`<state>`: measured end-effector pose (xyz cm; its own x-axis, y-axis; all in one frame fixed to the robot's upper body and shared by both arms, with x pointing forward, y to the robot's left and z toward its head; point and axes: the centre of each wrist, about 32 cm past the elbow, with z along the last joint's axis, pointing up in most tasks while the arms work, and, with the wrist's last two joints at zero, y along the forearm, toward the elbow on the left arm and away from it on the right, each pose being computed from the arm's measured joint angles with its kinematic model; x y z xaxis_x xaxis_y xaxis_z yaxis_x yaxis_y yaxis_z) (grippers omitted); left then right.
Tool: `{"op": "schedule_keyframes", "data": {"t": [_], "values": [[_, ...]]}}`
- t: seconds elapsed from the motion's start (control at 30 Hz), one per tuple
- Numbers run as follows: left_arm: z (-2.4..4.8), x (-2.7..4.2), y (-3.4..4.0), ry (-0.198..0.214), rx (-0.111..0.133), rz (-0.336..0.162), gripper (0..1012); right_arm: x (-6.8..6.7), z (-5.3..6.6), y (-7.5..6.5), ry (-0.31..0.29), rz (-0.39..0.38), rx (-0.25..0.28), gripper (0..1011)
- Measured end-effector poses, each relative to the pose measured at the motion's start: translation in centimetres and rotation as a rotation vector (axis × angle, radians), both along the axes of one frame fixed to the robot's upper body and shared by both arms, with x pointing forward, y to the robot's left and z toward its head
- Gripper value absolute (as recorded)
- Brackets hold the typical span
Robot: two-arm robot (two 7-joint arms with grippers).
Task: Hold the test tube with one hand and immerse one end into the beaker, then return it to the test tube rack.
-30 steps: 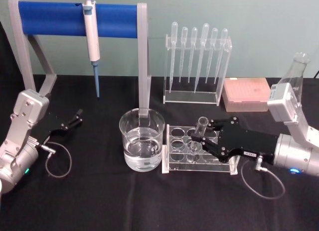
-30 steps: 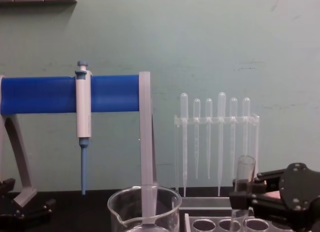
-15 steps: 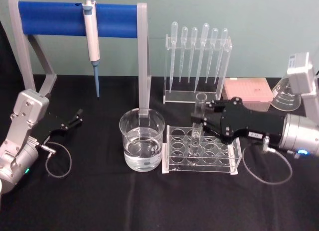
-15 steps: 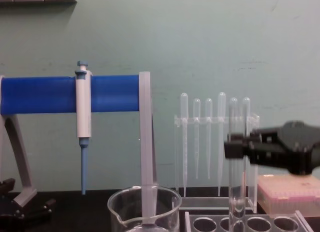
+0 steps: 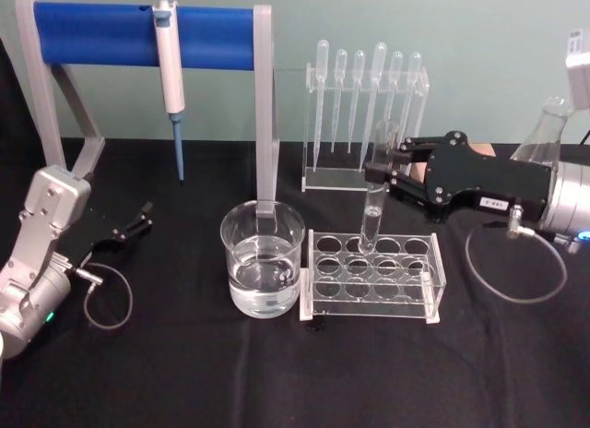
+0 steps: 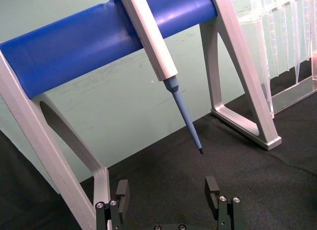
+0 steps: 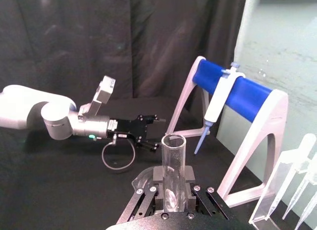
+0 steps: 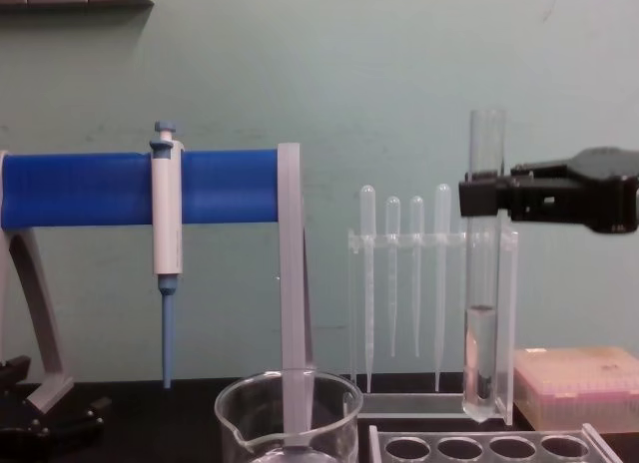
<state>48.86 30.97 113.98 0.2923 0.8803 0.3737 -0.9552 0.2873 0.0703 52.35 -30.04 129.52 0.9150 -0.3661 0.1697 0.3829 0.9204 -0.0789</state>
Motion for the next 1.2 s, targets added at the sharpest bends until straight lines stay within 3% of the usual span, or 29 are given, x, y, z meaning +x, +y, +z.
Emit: {"op": "schedule_keyframes", "data": {"t": [0.43,1.2], "values": [[0.0,0.0,0.0,0.0,0.0,0.0,1000,-0.01,0.71,-0.5,0.023,-0.014,0.05,241],[0.0,0.0,0.0,0.0,0.0,0.0,1000,0.12,0.75,-0.57,0.015,0.0,0.049,241]]}}
